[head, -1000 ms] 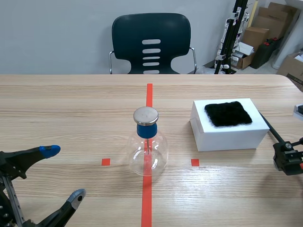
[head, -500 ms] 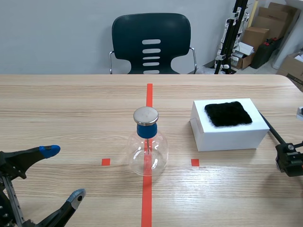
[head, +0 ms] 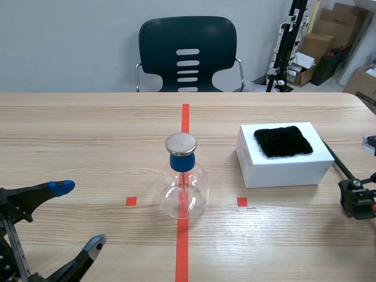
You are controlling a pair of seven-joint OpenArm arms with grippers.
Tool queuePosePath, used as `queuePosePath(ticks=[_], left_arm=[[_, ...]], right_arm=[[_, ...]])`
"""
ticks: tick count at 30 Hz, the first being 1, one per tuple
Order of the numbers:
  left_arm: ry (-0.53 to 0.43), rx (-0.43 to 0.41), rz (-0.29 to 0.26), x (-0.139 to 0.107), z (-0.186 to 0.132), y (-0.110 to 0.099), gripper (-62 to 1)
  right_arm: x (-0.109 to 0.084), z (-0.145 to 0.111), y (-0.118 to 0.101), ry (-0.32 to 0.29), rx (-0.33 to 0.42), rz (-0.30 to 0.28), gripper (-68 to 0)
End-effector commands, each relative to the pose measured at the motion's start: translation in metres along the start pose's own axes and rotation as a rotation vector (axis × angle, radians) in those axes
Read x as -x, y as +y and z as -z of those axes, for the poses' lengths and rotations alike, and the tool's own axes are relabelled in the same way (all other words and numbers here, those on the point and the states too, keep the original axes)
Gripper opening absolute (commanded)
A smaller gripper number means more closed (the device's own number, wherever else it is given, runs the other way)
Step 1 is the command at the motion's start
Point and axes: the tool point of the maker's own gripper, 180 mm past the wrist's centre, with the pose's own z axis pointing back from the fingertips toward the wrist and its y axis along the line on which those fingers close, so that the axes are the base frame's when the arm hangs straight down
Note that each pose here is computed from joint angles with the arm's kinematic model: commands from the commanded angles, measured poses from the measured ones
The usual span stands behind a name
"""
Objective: Do the electroscope experiment. pick up the black charging rod
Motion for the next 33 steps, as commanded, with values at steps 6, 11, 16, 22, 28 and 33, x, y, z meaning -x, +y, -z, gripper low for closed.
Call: queuePosePath(ticks=[6, 11, 16, 22, 28, 33], left_arm=[[-0.033, 0.001, 0.003, -0.007, 0.002, 0.002, 1.4], [-0.035, -0.003, 0.001, -0.008, 0.002, 0.002, 1.4], [-0.037, -0.004, 0.0, -0.007, 0.003, 0.001, 1.4], [-0.034, -0.004, 0.0, -0.007, 0.003, 0.001, 1.4], [-0.034, -0.004, 0.0, -0.007, 0.003, 0.001, 1.4], [-0.035, -0.004, 0.0, -0.007, 0.003, 0.001, 1.4]], right_arm=[[-0.008, -0.001, -0.003, -0.016, 0.004, 0.008, 0.4], [-0.009, 0.0, -0.007, -0.016, 0.01, 0.018, 0.4], [-0.008, 0.001, -0.013, -0.006, 0.019, 0.035, 0.4], [-0.008, 0.001, -0.015, -0.005, 0.022, 0.041, 0.4], [-0.008, 0.001, -0.015, -0.005, 0.022, 0.041, 0.4], [-0.01, 0.001, -0.015, -0.02, 0.022, 0.041, -1.5]])
